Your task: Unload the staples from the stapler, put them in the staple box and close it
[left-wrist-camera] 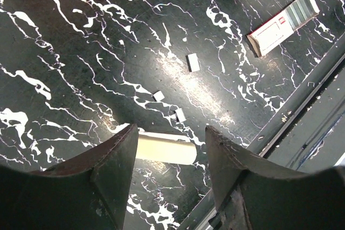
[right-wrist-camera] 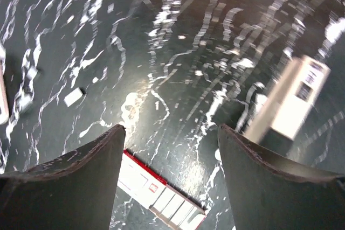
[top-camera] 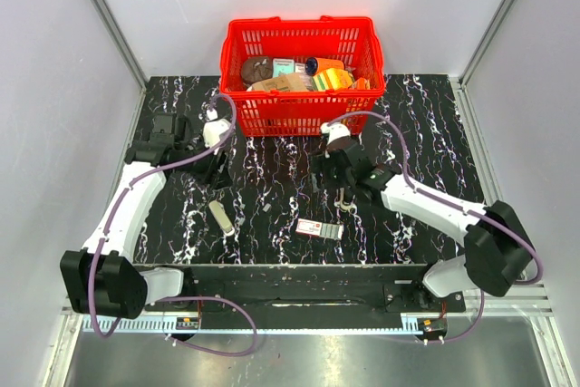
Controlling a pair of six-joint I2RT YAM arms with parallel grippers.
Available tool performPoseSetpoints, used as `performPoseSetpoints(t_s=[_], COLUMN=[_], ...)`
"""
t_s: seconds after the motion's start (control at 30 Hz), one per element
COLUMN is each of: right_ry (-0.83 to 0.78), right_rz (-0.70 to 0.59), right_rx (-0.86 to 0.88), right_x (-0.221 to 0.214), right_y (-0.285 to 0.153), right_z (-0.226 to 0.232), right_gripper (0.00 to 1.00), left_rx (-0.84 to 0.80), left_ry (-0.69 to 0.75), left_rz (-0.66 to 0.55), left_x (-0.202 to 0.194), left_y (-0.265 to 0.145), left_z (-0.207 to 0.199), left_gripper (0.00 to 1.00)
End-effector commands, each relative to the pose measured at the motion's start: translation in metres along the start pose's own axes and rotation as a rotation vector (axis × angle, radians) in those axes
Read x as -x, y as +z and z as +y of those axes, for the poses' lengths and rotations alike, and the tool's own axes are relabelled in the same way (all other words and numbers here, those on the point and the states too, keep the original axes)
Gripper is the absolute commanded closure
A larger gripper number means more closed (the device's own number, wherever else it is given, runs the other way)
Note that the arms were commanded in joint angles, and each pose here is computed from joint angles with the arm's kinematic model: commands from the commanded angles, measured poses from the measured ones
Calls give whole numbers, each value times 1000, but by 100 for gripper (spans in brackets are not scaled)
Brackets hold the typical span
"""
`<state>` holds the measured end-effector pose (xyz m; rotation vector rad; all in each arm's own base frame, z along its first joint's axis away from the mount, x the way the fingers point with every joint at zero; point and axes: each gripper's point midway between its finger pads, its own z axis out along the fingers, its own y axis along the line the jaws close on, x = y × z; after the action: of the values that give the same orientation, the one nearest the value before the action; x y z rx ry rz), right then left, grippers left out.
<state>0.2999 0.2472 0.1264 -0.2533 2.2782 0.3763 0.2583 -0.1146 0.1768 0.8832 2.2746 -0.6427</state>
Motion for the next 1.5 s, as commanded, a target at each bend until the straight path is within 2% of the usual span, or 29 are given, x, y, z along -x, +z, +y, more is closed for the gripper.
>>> performPoseSetpoints(t_s=[0.0,0.07,0.27,0.37,0.97,1.47], right_ry=[-343,-461,-765,-837,-988,-976], right_rz=[-33,-69,-26,3,-30,25], right_rx=[357,379,512,553,572,553], right_x=[0,0,-35,-51,-67,-71], right_y=[5,13,37,49,108,118], right_z=[65,77,118,131,146,145], right_gripper=[24,23,21,20,22,41], left_rx=[42,55,63,74,90,71], left_ry=[20,11,-17,-40,-64,-79], left_rz=[-48,-54,-64,-72,-86,-89], left_x=[6,5,6,6,3,2], left_y=[-13,-17,-24,-27,-34,-32], left_z=[6,10,18,24,31,31], left_gripper=[42,42,42,42,41,41])
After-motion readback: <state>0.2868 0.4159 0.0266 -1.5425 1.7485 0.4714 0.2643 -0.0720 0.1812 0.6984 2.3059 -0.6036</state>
